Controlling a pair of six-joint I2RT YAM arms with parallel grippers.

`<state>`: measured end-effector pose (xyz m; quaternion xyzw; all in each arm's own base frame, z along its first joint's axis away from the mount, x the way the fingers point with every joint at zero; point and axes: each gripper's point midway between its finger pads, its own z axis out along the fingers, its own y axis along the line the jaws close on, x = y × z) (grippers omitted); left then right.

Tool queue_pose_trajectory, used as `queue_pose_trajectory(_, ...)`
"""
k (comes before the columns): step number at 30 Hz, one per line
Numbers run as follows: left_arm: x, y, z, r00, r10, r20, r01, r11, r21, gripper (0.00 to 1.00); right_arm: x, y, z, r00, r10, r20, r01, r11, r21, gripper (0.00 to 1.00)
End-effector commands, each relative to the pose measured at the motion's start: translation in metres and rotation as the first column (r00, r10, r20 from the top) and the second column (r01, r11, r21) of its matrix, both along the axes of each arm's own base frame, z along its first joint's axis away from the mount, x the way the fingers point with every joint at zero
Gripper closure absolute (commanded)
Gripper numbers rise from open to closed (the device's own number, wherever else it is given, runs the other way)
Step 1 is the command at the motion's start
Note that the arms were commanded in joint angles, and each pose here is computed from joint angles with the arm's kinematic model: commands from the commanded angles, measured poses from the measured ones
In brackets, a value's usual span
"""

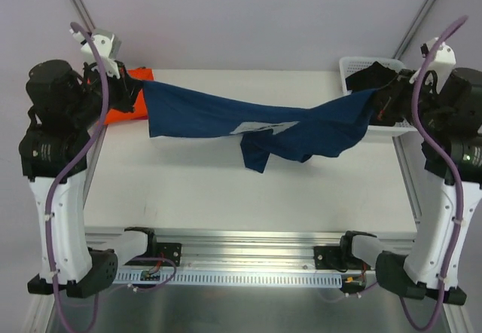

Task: Fold and stack the t-shirts
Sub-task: Flatten out the tshirt

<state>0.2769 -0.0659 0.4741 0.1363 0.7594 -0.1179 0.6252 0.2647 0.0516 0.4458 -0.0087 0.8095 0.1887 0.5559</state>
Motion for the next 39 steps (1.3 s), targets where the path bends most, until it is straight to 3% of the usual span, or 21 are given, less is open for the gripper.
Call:
queue_pose_trajectory(1, -0.041, -0.004, 0.017, 0.994, -0.055, 0.091, 0.053, 0.998, 0.019, 1.0, -0.041, 0.013, 0.04, 0.987, 0.051, 0.151, -0.054, 0.998, 0.02, 1.0)
queue_pose_trajectory(8, -0.095, 0.001, 0.026, 0.973, -0.09, 0.211, 0.066, 0.991, 0.118, 1.0, -0.124, 0.012, 0.077, 0.925, 0.039, 0.377, -0.002, 0.995, -0.097, 1.0)
queue_pose_trajectory(12, -0.121, 0.008, 0.058, 0.947, -0.048, 0.318, 0.014, 0.994, 0.109, 1.0, -0.161, 0.004, 0.099, 0.881, -0.038, 0.471, 0.084, 0.994, -0.077, 0.99)
queue_pose_trajectory(17, -0.107, 0.021, 0.074, 0.938, 0.013, 0.346, -0.064, 0.988, 0.138, 1.0, -0.174, -0.018, 0.141, 0.797, -0.131, 0.589, 0.23, 0.968, -0.097, 1.0)
queue_pose_trajectory(25, 0.008, 0.014, 0.028, 0.987, -0.015, 0.159, -0.013, 0.985, 0.173, 1.0, -0.078, -0.029, 0.142, 0.838, -0.128, 0.531, 0.22, 0.969, -0.115, 1.0)
queue_pose_trajectory(30, 0.076, 0.016, 0.0, 0.994, -0.009, 0.105, -0.014, 0.976, 0.218, 1.0, 0.011, -0.041, 0.114, 0.887, -0.142, 0.44, 0.217, 0.968, -0.126, 1.0)
queue_pose_trajectory(36, 0.119, 0.02, -0.01, 0.996, 0.012, 0.09, -0.033, 0.97, 0.239, 1.0, 0.097, -0.048, 0.077, 0.937, -0.125, 0.326, 0.178, 0.974, -0.139, 1.0)
queue_pose_trajectory(39, 0.123, 0.022, 0.002, 0.992, 0.021, 0.121, -0.05, 0.969, 0.242, 1.0, 0.112, -0.049, 0.089, 0.931, -0.106, 0.348, 0.168, 0.974, -0.152, 1.0)
